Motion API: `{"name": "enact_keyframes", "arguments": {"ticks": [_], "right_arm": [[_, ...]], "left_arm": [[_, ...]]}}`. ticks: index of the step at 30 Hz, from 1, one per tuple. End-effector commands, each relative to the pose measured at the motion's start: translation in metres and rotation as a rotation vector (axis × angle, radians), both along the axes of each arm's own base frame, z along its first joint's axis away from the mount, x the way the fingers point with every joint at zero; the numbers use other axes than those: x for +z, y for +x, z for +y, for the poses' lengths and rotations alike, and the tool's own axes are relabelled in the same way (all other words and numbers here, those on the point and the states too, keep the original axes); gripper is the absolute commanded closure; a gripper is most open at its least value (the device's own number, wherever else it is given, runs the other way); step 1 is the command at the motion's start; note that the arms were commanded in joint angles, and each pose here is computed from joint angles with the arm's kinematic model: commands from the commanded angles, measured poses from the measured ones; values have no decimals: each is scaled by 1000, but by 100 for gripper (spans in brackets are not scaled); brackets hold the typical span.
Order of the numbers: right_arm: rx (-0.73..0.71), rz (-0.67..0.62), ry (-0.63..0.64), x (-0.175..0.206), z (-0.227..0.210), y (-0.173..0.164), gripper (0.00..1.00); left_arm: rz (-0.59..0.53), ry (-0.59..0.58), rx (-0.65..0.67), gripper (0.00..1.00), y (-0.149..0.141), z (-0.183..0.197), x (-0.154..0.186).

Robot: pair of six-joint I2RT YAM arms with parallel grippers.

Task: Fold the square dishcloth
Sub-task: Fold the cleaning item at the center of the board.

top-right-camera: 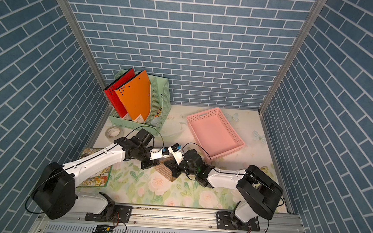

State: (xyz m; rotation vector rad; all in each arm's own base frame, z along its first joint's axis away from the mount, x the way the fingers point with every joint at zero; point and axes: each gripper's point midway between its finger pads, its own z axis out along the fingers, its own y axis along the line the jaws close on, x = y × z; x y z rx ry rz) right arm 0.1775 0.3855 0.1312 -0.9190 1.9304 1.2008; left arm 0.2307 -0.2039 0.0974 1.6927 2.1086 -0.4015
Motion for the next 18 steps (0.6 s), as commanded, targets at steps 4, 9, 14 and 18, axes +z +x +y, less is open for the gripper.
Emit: {"name": "enact_keyframes", "arguments": {"ticks": [4, 9, 14, 18], "right_arm": [[34, 41, -28, -11, 1, -11, 66], [26, 41, -47, -15, 2, -8, 94], [26, 61, -96, -27, -3, -10, 67], [14, 53, -110, -28, -3, -8, 69]], "left_arm": [[-16, -70, -6, 91, 8, -16, 18], [-26, -68, -1, 91, 8, -15, 20], [-26, -73, -2, 91, 9, -16, 21], [-28, -81, 0, 91, 12, -18, 22]]}}
